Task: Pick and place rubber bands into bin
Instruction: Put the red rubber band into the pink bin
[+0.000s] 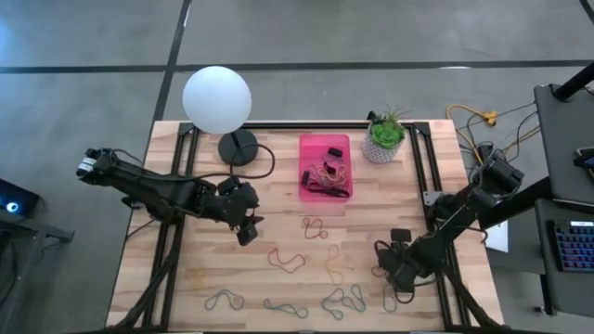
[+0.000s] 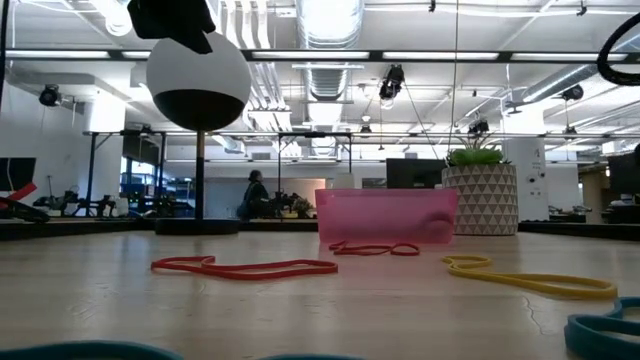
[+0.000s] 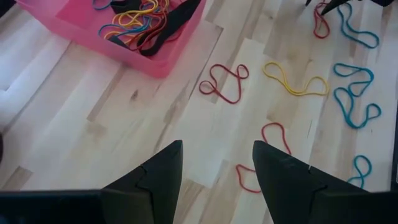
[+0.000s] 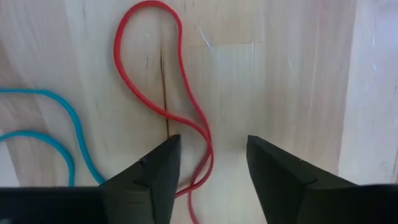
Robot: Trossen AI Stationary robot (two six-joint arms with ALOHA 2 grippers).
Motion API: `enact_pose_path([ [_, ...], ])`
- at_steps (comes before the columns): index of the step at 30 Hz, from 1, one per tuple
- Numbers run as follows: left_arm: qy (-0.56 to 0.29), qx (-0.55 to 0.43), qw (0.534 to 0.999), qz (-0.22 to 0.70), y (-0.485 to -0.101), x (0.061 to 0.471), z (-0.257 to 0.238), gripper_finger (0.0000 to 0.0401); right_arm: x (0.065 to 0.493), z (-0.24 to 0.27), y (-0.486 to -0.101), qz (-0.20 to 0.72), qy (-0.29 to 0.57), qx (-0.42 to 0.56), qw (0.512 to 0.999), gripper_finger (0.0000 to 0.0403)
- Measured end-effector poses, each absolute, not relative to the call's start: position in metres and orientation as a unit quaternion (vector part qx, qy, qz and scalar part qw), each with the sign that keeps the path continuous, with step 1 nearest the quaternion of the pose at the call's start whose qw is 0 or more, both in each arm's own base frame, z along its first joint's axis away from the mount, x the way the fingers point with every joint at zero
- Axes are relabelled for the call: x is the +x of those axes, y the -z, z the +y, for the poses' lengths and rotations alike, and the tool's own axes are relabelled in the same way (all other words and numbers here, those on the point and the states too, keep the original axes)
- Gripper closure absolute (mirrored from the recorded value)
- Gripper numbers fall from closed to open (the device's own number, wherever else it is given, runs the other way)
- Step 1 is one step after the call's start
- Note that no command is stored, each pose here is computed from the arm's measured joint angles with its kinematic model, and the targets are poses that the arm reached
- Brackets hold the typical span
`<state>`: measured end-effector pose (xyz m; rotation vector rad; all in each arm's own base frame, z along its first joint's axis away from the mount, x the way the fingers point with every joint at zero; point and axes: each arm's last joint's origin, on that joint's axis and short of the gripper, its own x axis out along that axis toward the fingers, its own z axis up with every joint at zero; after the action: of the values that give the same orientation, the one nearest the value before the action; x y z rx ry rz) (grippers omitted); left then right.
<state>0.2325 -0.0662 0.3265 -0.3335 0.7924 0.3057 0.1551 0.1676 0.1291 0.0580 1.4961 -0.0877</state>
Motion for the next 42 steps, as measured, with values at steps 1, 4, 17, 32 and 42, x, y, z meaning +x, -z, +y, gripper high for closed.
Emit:
enact_pose_path([
  [1,-0.148,-0.161,0.898,0.382,-0.327,0.233,-0.066,0.0221,0.154,0.168,-0.129,0.678,0.046,0.031,0.733,0.0235],
  [4,-0.147,-0.161,0.898,0.383,-0.326,0.233,-0.066,0.0221,0.152,0.171,-0.129,0.675,0.057,0.044,0.735,0.0259],
  [17,-0.147,-0.162,0.899,0.38,-0.327,0.233,-0.066,0.0221,0.152,0.172,-0.125,0.666,0.067,0.077,0.739,0.0337],
  [32,-0.144,-0.166,0.902,0.372,-0.328,0.234,-0.067,0.0221,0.152,0.172,-0.126,0.648,0.155,0.182,0.724,0.0393],
  [42,-0.142,-0.162,0.903,0.373,-0.328,0.234,-0.067,0.0221,0.172,0.148,-0.157,0.515,0.226,0.264,0.783,0.0395],
])
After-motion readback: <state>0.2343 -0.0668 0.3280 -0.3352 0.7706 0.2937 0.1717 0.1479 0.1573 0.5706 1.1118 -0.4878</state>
